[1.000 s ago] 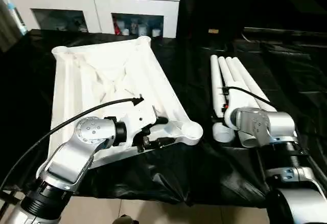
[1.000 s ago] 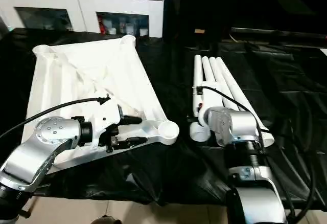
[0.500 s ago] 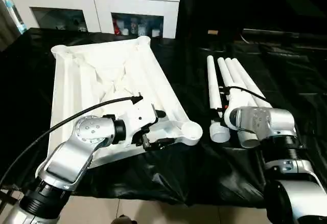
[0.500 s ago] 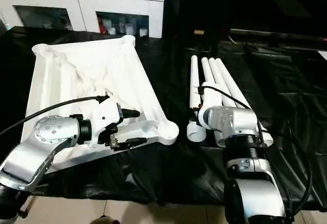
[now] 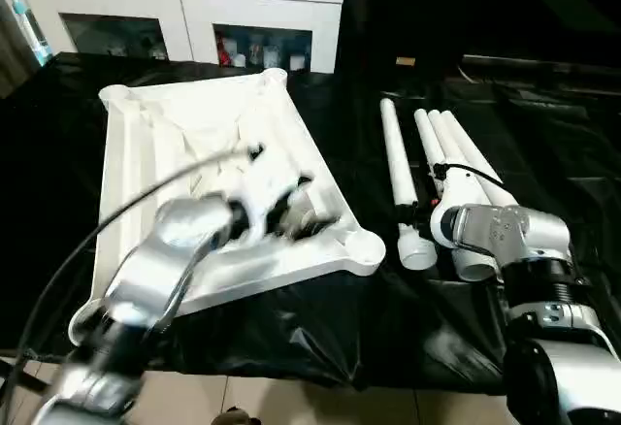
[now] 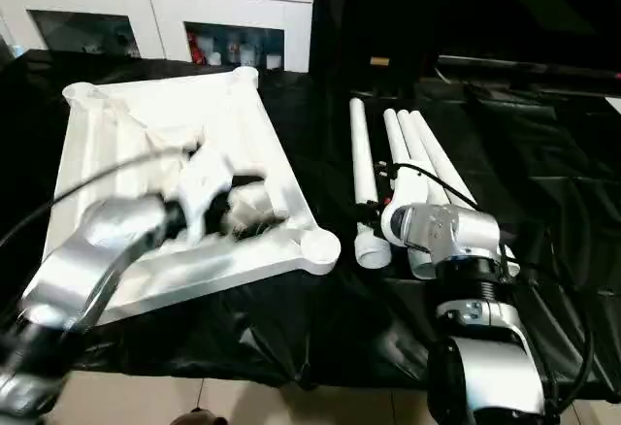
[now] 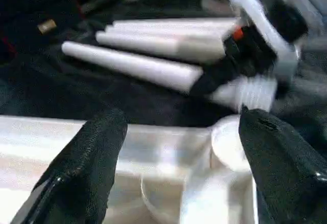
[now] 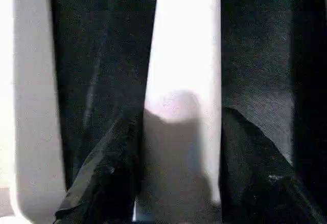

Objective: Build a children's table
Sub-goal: Pick table leg

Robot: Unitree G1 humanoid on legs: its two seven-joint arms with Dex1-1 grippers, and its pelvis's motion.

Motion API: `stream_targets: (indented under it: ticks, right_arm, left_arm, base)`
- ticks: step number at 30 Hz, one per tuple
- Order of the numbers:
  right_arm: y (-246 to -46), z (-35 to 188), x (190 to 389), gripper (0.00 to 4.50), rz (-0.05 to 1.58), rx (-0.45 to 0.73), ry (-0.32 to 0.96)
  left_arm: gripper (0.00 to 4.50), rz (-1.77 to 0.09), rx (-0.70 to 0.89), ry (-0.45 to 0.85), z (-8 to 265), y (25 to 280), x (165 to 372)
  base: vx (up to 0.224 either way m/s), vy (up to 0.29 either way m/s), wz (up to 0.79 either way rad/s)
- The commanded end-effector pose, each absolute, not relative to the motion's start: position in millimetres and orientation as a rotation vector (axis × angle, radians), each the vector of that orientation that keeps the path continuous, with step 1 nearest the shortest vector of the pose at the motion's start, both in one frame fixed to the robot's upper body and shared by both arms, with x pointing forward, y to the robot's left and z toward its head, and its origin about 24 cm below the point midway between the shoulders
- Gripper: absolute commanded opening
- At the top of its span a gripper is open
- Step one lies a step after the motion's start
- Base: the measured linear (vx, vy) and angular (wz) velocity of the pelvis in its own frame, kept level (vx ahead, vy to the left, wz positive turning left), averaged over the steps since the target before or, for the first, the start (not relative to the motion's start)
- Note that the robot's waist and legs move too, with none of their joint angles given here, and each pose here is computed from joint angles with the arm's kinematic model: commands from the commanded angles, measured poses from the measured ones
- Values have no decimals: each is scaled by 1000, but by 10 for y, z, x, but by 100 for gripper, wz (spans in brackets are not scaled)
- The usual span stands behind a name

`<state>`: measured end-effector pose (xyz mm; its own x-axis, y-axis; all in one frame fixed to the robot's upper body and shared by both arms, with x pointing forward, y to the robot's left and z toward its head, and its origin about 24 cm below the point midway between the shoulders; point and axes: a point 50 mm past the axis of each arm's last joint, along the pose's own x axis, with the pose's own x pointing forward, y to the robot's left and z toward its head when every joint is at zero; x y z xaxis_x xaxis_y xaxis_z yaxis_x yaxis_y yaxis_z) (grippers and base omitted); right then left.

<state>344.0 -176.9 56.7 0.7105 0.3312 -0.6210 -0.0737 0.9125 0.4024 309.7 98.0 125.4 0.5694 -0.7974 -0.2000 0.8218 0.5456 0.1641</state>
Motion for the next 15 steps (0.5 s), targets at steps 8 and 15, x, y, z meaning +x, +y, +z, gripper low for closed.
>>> stream_targets:
  ticks: [8, 15]
  right_arm:
    - [-1765, 1058, 3240, 188, 625, 423, 297]
    - [-1716, 1285, 2992, 188, 855, 491, 159]
  left_arm:
    - [448, -743, -225, 208, 1399, 706, 3445]
    - [450, -923, -506, 226, 1591, 513, 3371]
  base:
    - [0, 0, 0]
    - [0, 0, 0]
